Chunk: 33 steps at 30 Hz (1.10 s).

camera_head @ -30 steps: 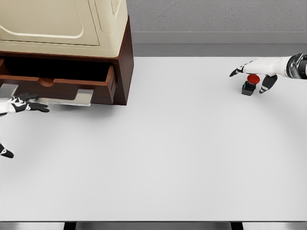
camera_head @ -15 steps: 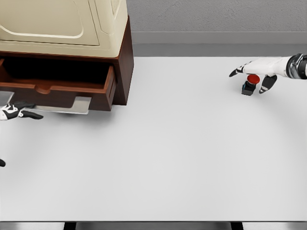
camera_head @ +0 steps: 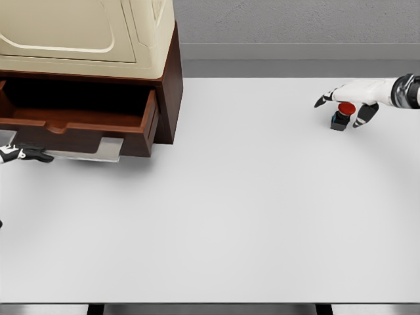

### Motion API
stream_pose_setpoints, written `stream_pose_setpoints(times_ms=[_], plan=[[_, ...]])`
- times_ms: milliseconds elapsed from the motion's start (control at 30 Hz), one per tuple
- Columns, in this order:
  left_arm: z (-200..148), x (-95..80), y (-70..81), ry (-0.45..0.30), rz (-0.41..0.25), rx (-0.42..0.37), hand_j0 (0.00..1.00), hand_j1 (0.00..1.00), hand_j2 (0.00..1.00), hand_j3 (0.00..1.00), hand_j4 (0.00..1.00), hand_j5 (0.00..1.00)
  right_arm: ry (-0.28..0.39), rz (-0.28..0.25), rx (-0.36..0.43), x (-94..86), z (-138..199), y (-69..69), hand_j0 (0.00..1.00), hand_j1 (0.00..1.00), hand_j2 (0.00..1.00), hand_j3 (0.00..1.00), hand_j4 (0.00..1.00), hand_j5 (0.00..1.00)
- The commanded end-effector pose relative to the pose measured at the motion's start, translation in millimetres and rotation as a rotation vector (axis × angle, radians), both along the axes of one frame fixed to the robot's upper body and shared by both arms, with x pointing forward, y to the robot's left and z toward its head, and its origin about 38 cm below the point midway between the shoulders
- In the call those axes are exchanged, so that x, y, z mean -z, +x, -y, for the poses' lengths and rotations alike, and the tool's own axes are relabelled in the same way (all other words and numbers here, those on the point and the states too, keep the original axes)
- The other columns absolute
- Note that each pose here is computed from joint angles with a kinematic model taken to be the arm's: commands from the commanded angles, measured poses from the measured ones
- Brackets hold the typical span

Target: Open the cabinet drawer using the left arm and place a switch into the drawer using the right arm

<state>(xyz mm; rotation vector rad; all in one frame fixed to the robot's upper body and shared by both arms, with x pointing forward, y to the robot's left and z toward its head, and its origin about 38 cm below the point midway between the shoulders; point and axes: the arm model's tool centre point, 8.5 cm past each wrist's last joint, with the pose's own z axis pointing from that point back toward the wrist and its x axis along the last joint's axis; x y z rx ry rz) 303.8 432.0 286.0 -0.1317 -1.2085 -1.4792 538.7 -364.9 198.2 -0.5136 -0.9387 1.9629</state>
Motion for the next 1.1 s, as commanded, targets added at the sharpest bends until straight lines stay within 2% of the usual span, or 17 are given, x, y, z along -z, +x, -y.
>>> stream_pose_setpoints(times_ms=[0,100,267,533,733,867,967,1067], plan=[[-8,6.2,-2.0,0.116,0.016,0.022,1.00,1.00,1.00,1.00,1.00,1.00,0.001,-0.001,0.002,0.5,0,-0.1,0.89,0.89,0.89,0.89,0.89,0.89],[-9,-1.3,-1.1,0.089,0.019,0.011,1.00,1.00,1.00,1.00,1.00,1.00,0.000,-0.002,0.001,0.8,0,-0.2,0.89,0.89,0.89,0.89,0.89,0.89],[-9,-9.9,1.9,0.060,0.035,-0.004,1.00,1.00,1.00,1.00,1.00,1.00,0.000,-0.001,0.001,0.0,0,0.1,0.74,0.74,0.74,0.74,0.74,0.74],[-10,-17.8,4.1,0.043,0.052,-0.015,1.00,1.00,1.00,1.00,1.00,1.00,-0.001,-0.004,0.002,1.4,0,-0.3,0.73,0.73,0.73,0.73,0.73,0.73],[-9,-32.8,7.8,0.013,0.088,-0.025,1.00,1.00,1.00,1.00,1.00,1.00,-0.001,-0.004,0.002,1.4,0,-0.3,0.69,0.69,0.69,0.69,0.69,0.69],[-7,-64.2,15.0,-0.066,0.155,-0.048,1.00,1.00,1.00,1.00,1.00,1.00,-0.001,-0.003,0.001,1.1,0,-0.3,0.65,0.65,0.65,0.65,0.65,0.65],[-16,-104.5,22.2,-0.115,0.223,-0.128,1.00,1.00,1.00,1.00,1.00,1.00,0.000,-0.004,0.000,1.5,-1,-0.1,0.62,0.62,0.62,0.62,0.62,0.62],[-20,-128.4,26.3,-0.129,0.251,-0.183,1.00,1.00,1.00,1.00,1.00,1.00,0.000,-0.004,0.001,1.6,-1,-0.1,0.59,0.59,0.59,0.59,0.59,0.59]])
